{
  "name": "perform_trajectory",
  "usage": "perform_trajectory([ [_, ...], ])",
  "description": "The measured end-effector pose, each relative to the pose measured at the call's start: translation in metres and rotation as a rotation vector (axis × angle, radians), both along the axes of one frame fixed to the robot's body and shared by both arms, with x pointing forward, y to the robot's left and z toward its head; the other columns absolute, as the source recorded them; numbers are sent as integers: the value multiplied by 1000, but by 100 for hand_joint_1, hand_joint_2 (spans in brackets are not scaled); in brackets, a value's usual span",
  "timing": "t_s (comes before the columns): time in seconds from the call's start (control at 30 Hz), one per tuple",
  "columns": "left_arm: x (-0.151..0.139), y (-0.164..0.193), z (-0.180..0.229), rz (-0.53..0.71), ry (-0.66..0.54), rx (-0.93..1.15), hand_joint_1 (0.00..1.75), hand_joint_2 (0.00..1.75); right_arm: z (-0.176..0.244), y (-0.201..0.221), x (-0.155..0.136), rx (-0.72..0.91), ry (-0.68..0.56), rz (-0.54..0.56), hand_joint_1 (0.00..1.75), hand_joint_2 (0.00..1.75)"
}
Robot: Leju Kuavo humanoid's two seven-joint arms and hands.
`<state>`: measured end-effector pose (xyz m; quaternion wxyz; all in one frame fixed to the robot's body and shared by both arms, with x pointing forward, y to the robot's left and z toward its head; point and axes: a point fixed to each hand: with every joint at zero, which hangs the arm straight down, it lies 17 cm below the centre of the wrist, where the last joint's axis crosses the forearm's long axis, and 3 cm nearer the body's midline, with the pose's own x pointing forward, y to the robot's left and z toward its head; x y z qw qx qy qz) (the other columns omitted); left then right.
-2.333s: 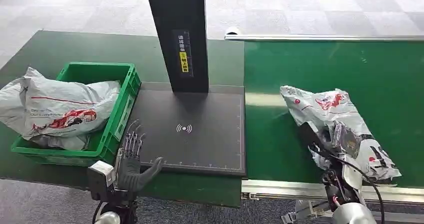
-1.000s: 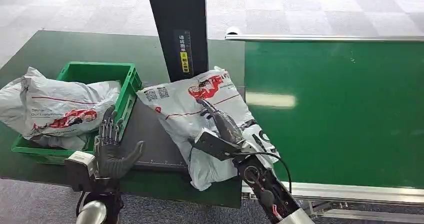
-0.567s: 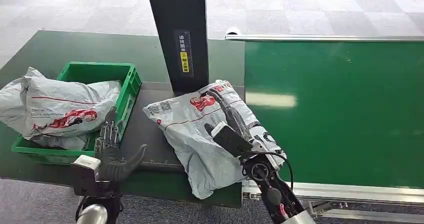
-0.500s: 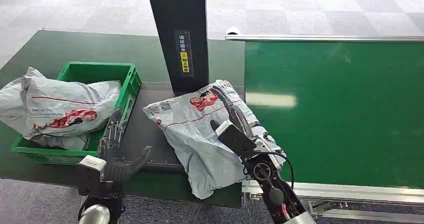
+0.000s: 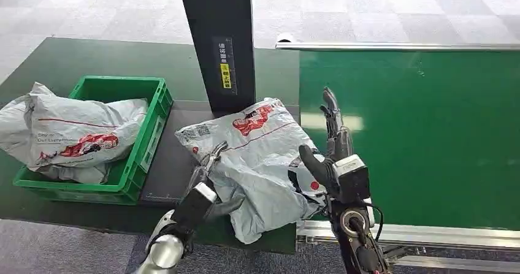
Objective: Moved the parcel from conveyor to table for the left to box.
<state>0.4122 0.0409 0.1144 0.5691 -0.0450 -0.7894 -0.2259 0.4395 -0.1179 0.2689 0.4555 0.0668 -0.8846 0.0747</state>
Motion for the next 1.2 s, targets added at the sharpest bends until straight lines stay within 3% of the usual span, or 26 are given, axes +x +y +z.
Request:
perform_trajectory([
  [0.43,36,-29,-60,3,56,294,0,175,-5,-16,-11,68,15,-26,0,175],
  [0.47,37,-30,-61,5,52,314,145,175,-4,-15,-11,69,15,-24,0,175],
  [0.5,38,-30,-63,7,44,334,175,175,-4,-14,-11,69,14,-24,0,175],
  [0.87,47,-21,-44,75,-57,334,175,175,-4,-24,-6,82,27,-58,0,175],
  [1.07,58,7,7,178,-140,190,175,175,-8,-34,-4,80,30,-90,0,175],
  [1.2,58,43,65,241,-202,-39,175,175,-14,-46,-5,80,31,-132,0,175],
])
